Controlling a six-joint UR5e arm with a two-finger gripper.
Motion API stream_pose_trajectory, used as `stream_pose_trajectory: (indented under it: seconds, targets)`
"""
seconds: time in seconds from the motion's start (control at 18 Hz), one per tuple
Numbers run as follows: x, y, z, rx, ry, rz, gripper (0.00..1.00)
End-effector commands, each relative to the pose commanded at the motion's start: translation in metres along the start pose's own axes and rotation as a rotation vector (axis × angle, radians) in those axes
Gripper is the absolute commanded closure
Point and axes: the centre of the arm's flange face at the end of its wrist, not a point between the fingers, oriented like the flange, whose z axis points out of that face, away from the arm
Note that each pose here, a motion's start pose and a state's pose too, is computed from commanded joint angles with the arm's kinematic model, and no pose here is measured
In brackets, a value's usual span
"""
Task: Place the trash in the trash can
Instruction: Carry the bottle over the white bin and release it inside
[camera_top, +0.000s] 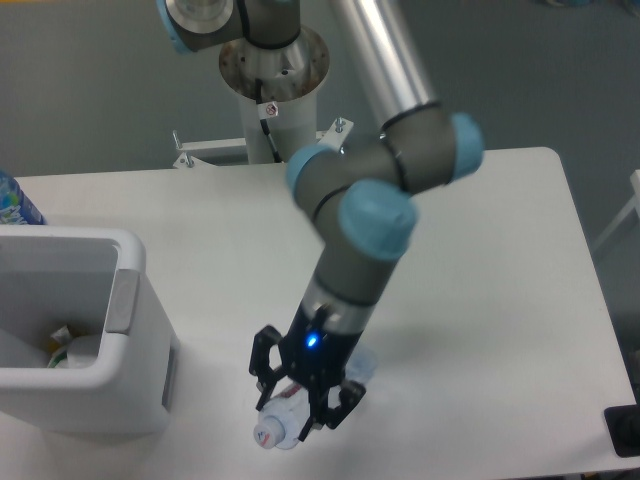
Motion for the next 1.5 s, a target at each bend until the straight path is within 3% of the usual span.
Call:
stream_pose_trajectory:
  seconds: [0.22,0.39,0.67,0.78,1.22,1.5]
  targets:
    - [0.035,-0.039,-0.032,0.096,0.051,-0.009,0.54]
    - [0.061,-0.069,-0.05,0.215,0.19,-0.031,0.54]
    - [0.109,-0.109,-0.077,0.314,0.343,-0.03,0.54]
    - [0.126,-0.117,-0.087,0.331,0.366,-0.011,0.54]
    - [0.2,-0.127,-0.033,0.28,0.494,0.028,0.54]
    - [0.199,-0.118,-0.009,0.263,0.518,0.021,0.54]
